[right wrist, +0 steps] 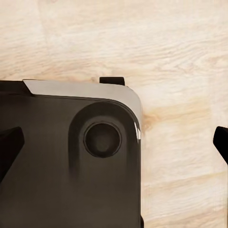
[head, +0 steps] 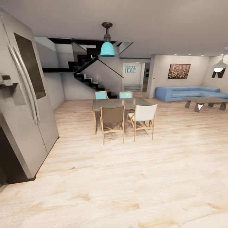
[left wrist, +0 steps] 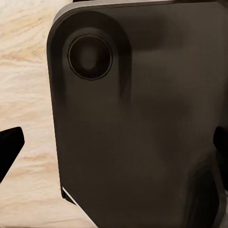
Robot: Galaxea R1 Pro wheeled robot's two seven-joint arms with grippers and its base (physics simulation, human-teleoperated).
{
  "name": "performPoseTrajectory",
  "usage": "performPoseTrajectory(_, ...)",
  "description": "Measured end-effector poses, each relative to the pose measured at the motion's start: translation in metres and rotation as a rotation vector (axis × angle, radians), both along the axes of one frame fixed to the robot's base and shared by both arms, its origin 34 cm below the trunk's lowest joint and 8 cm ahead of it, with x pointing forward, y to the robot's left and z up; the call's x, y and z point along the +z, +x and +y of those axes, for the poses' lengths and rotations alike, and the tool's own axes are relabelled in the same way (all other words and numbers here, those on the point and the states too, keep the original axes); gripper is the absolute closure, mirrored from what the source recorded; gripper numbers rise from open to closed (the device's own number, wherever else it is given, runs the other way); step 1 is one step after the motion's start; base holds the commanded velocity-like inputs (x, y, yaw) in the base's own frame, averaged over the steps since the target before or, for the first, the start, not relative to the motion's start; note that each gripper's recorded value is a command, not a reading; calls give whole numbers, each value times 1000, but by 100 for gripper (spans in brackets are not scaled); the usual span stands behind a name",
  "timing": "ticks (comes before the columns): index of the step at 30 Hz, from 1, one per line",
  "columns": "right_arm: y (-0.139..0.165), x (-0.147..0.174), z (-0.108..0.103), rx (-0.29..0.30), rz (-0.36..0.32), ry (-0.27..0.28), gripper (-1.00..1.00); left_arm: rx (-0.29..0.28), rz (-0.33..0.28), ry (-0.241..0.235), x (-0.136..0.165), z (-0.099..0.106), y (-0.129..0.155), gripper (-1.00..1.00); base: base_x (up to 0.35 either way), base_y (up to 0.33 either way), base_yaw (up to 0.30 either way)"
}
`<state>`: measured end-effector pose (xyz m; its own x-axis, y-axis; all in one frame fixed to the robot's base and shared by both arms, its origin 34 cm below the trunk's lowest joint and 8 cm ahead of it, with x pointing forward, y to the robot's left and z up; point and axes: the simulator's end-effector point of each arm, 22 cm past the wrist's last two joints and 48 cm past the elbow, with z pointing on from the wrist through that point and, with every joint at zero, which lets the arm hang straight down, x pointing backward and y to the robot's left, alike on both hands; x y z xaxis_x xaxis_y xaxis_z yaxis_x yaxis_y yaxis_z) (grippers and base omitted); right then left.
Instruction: In the kitchen, take the popcorn bag from the countertop, put it into the microwave, and heat it until the popcorn is cooked so the cooked popcorn ends up inside the bag.
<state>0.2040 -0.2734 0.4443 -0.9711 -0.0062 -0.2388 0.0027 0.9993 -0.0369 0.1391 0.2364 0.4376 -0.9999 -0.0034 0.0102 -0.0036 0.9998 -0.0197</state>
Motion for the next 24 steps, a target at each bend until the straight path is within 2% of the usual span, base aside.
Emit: performPoseTrajectory(24, 0, 0, 0, 0, 0, 0, -100, 0, 0, 0, 0, 0, 0, -100, 0, 0, 211)
